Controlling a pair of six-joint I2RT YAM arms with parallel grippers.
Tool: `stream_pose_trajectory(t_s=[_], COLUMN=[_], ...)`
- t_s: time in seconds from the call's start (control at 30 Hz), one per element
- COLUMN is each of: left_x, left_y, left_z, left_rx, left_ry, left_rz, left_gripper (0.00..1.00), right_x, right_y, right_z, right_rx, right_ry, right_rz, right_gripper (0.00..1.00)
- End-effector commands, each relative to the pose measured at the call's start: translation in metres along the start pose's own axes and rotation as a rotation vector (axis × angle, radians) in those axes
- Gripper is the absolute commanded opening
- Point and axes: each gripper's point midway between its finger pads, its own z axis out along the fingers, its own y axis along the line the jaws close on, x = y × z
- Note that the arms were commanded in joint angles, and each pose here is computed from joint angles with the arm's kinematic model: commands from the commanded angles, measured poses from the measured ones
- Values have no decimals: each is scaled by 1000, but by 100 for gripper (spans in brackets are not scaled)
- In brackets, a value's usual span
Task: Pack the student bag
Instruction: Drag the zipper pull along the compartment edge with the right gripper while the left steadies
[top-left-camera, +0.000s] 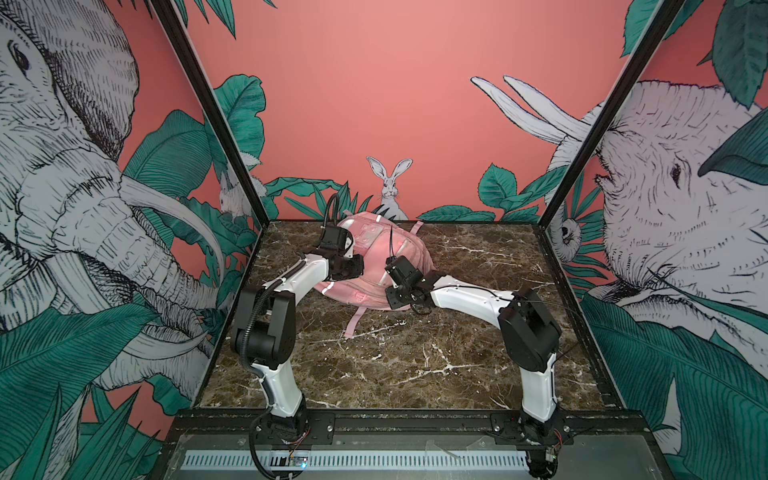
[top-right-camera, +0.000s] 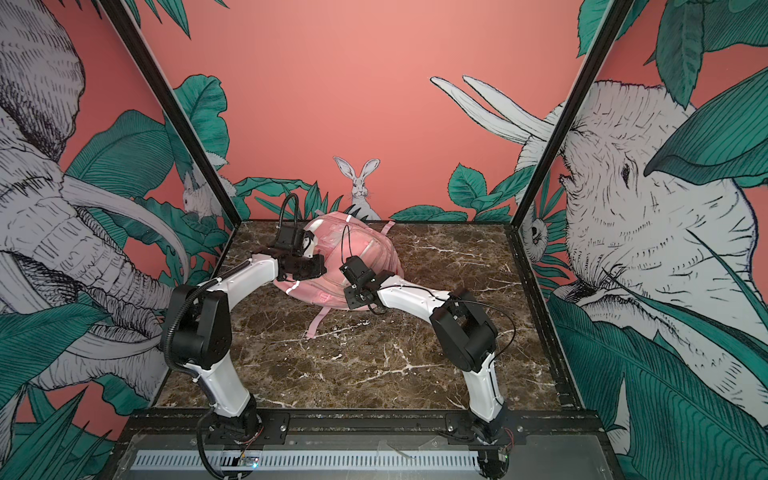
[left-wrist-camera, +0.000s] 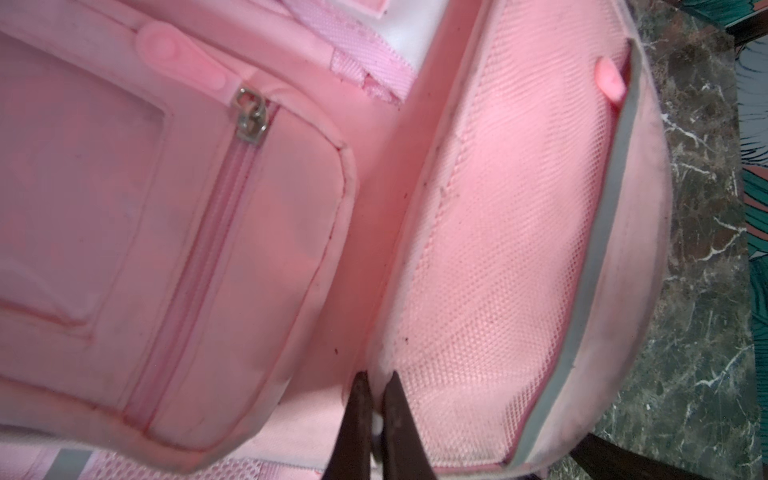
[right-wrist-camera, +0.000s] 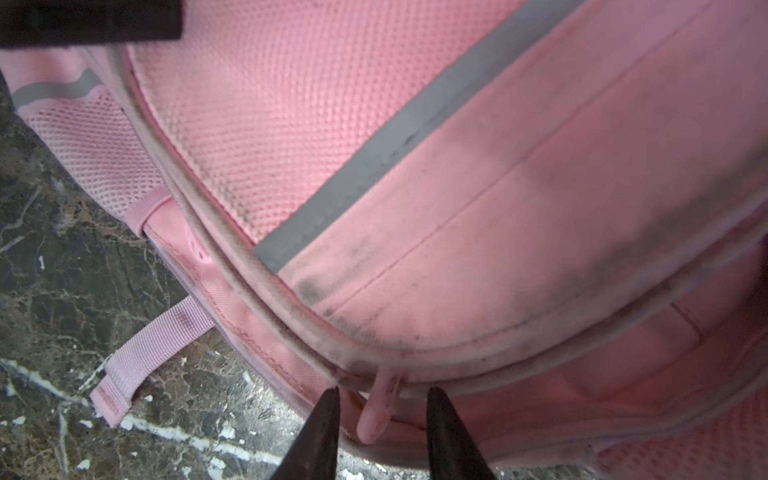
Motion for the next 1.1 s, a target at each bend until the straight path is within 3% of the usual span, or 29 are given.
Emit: stream_pose_trajectory(t_s=[0.0, 0.23, 0.4, 0.7, 0.83, 1.07], left_x=[13, 17, 16, -6, -17, -36], left_y=[0, 1, 3, 17, 26, 17], left_z=[-15, -14, -14, -16, -20, -7], left_rx=[3, 4, -6, -118, -179, -131], left_ry=[26, 33, 28, 10, -2, -6], left_rz=[-13, -17, -12, 22, 36, 30], left_gripper=[0, 0, 0, 0, 0, 0], right_x=[-8, -4, 1, 21, 52, 83], right_y=[-3, -8, -12, -18, -22, 33], right_z=[5, 16, 7, -42, -63, -73], right_rx=[-3, 18, 25, 10, -7, -146], right_ry=[-17, 5, 5, -4, 29, 57], right_rz=[0, -16, -29, -51, -45, -69], right_gripper=[29, 18, 0, 0, 0, 0])
